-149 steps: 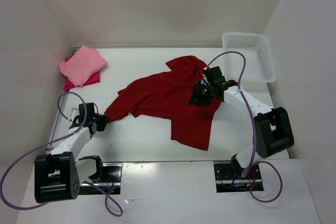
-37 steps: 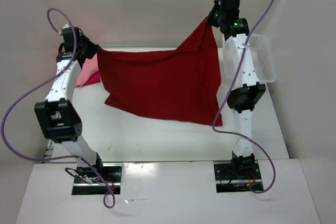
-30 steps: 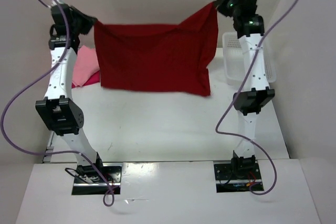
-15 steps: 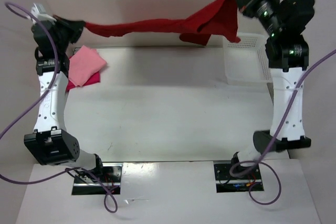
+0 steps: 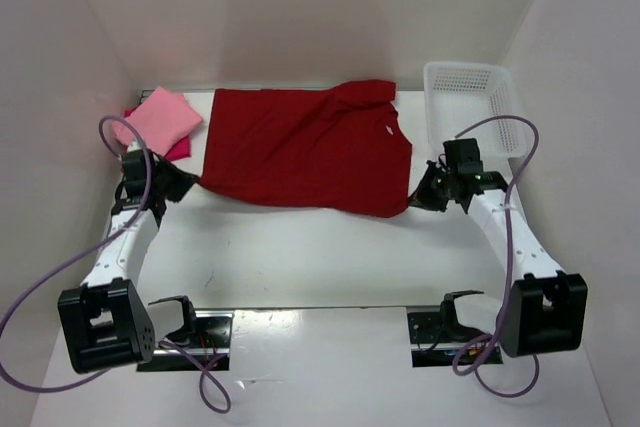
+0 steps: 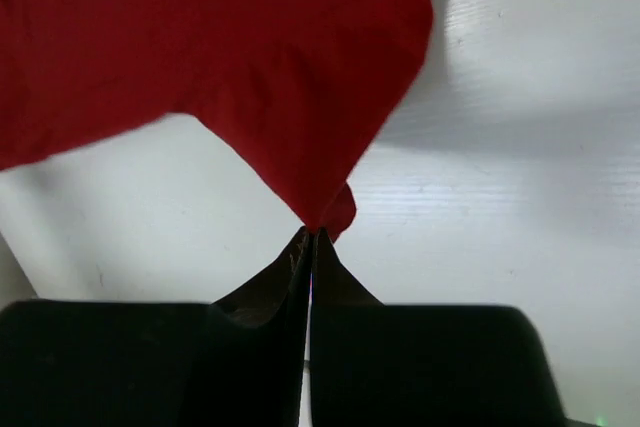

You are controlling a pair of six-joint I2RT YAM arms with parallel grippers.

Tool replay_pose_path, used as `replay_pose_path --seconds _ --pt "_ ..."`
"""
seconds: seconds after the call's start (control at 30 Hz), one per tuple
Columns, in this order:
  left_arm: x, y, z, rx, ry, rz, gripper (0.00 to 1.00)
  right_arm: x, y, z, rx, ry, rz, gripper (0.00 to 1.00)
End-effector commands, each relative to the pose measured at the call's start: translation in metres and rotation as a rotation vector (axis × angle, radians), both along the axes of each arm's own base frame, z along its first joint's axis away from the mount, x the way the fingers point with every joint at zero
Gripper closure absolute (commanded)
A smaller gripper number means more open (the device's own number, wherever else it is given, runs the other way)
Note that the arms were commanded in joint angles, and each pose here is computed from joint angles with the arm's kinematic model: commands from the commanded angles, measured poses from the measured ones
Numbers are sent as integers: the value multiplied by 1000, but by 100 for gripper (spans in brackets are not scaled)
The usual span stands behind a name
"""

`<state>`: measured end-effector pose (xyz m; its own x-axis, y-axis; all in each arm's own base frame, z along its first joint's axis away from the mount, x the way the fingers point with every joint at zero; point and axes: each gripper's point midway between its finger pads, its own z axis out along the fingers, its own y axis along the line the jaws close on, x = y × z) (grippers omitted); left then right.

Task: Fold and stack the t-shirts
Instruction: Flatten out the tshirt, then fold the flattened tshirt in 1/3 of the way

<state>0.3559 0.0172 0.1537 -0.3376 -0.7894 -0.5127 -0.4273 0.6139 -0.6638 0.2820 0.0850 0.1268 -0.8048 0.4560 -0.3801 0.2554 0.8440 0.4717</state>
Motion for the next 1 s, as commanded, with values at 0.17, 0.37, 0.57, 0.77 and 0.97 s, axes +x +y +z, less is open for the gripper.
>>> replay_pose_path --seconds 0.17,0.37,0.57,0.77,0.97 --pt "-62 -5 -34 55 147 -24 100 -51 -1 29 10 33 15 100" --pt "-77 -12 -5 56 167 -65 100 -99 6 42 -1 74 9 100" --pt "-83 -14 -4 57 186 -72 100 -116 -4 74 -34 82 -23 100" --pt "-78 -3 -2 103 203 -45 100 -132 -12 63 -69 137 -48 100" --pt "-56 3 1 98 158 -35 100 -71 -10 60 -91 62 -74 100"
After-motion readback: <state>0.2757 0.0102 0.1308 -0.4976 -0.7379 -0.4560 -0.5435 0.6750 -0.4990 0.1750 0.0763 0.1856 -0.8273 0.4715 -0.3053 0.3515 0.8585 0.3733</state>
